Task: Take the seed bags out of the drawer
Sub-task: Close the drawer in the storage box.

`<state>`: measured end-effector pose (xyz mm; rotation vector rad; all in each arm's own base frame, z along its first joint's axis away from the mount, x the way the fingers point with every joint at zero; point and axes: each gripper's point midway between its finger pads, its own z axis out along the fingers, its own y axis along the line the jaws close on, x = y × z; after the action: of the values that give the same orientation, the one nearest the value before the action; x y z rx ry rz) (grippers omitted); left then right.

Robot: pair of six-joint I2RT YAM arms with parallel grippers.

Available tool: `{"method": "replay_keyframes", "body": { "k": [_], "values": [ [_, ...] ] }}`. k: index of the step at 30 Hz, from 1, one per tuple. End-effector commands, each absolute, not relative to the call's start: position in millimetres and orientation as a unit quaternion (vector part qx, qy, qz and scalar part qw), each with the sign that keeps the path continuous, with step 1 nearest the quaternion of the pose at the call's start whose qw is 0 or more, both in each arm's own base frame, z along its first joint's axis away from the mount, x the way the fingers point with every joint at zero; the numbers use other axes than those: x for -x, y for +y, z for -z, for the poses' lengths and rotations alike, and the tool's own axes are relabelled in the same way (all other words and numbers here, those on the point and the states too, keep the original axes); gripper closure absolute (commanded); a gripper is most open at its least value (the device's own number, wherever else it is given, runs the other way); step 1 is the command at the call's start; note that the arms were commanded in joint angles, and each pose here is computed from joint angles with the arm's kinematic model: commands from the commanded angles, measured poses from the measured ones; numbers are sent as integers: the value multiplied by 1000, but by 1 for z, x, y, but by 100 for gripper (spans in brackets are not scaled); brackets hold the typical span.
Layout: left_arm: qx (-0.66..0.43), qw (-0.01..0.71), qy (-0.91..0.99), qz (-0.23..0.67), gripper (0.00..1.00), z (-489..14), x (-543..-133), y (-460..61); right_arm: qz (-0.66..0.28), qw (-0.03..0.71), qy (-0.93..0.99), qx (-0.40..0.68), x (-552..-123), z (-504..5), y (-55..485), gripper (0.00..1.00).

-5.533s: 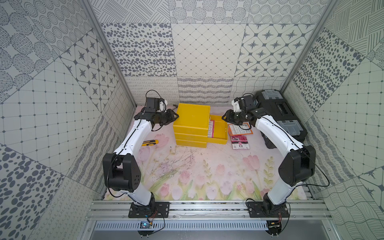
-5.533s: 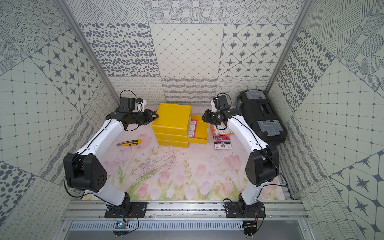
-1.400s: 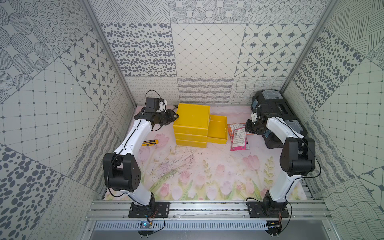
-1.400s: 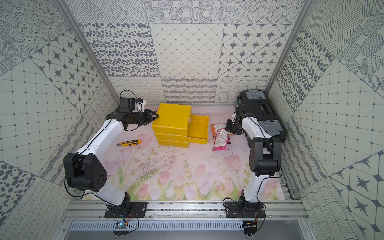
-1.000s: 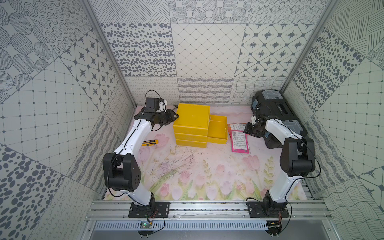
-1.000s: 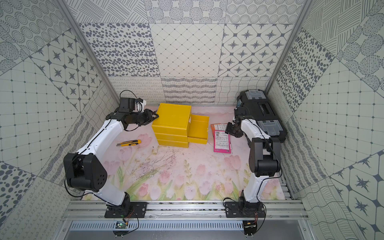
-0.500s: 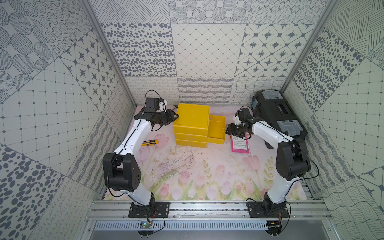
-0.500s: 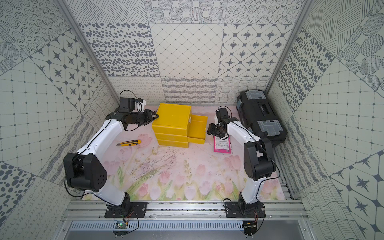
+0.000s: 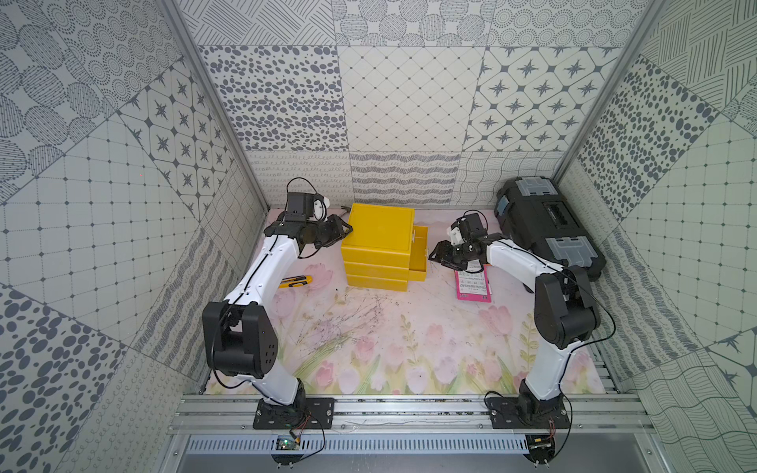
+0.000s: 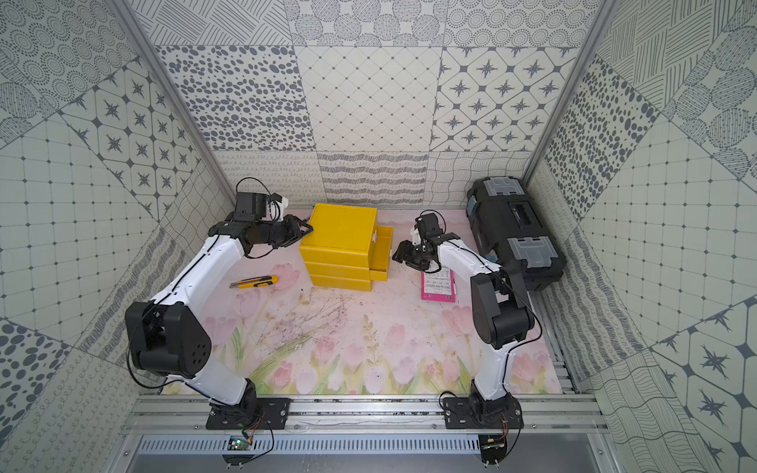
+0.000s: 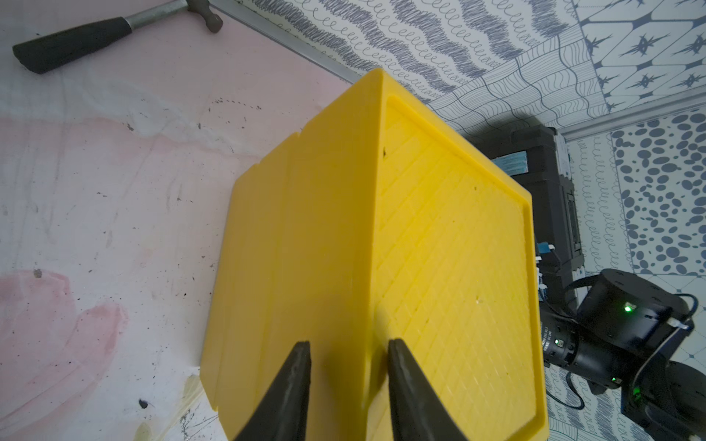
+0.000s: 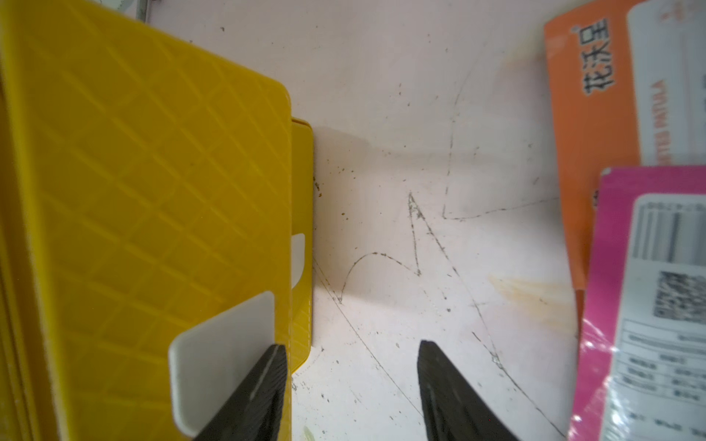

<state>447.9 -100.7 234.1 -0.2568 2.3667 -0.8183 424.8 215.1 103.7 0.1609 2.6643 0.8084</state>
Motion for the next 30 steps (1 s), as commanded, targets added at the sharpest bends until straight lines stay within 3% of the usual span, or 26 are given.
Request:
{"method": "replay_keyframes", "body": {
  "k": [1,15,25,30],
  "values": [
    [119,259,915,284,64,-206,-435,-91,-328,195,923,-48,-441,-120,239,39],
    [118,260,915,283,64,-206,-435,-91,-363,186,913,-33,-447,-120,283,38],
    [118,260,915,284,64,-207,-435,-91,-345,192,918,-38,-444,-115,275,38],
    [118,259,915,285,64,-207,-435,-92,-331,184,925,-42,-442,-102,271,50]
  ]
}}
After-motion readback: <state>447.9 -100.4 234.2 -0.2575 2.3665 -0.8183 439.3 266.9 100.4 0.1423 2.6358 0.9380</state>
